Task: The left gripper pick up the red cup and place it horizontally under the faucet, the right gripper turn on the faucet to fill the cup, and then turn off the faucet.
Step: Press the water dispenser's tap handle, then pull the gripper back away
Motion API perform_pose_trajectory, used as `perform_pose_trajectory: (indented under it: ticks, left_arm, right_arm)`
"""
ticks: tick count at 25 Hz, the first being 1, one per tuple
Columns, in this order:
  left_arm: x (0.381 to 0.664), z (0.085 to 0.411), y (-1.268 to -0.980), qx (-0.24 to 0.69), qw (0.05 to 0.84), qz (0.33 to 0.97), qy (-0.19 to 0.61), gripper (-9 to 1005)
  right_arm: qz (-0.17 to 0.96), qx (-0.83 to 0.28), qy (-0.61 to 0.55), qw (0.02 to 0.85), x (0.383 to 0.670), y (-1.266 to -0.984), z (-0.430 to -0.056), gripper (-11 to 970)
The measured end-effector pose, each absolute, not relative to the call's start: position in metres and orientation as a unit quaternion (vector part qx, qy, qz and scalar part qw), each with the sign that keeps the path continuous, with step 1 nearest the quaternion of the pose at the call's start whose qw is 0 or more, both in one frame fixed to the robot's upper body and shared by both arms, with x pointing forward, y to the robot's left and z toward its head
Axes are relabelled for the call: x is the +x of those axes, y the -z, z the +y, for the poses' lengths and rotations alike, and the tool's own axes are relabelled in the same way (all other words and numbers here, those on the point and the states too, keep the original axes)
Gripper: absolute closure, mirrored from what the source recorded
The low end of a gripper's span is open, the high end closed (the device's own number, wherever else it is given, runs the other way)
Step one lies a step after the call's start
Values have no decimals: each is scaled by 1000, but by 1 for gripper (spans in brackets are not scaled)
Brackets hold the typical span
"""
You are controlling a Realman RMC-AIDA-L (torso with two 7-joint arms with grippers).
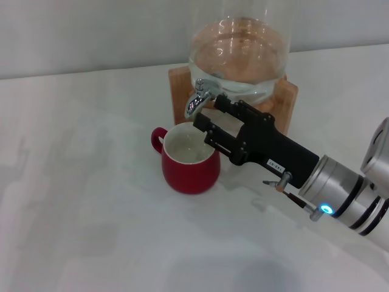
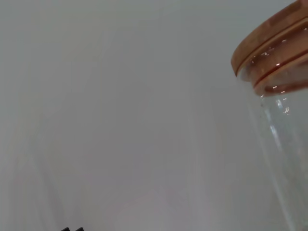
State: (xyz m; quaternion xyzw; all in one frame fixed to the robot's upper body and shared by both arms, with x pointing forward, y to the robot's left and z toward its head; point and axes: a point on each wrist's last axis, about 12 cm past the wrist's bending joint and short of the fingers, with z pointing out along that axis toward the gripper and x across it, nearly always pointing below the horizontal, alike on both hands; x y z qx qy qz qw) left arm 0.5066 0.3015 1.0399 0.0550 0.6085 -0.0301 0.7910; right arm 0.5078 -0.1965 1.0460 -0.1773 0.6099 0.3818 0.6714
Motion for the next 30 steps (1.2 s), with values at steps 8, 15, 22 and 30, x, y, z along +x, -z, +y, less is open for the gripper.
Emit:
perform_pose_trajectory:
  ticks: [8,15,22,30]
  left_arm:
    - [506,301,-1039,57,790,609,31,247]
    - [506,301,-1039,57,790,609,31,247]
    - [506,301,-1039,57,790,609,31,247]
    - [506,301,-1040,58,791,609,31,246]
  right_arm:
    - [612,-172,-378,673,507,-1045,-199,300]
    - [613,-163,-374,676,506,-1044,-201,300]
    - [612,-159,-371,680,506,-1045,-203,301]
    - [608,-165,-378,679,504,-1045,-202,301]
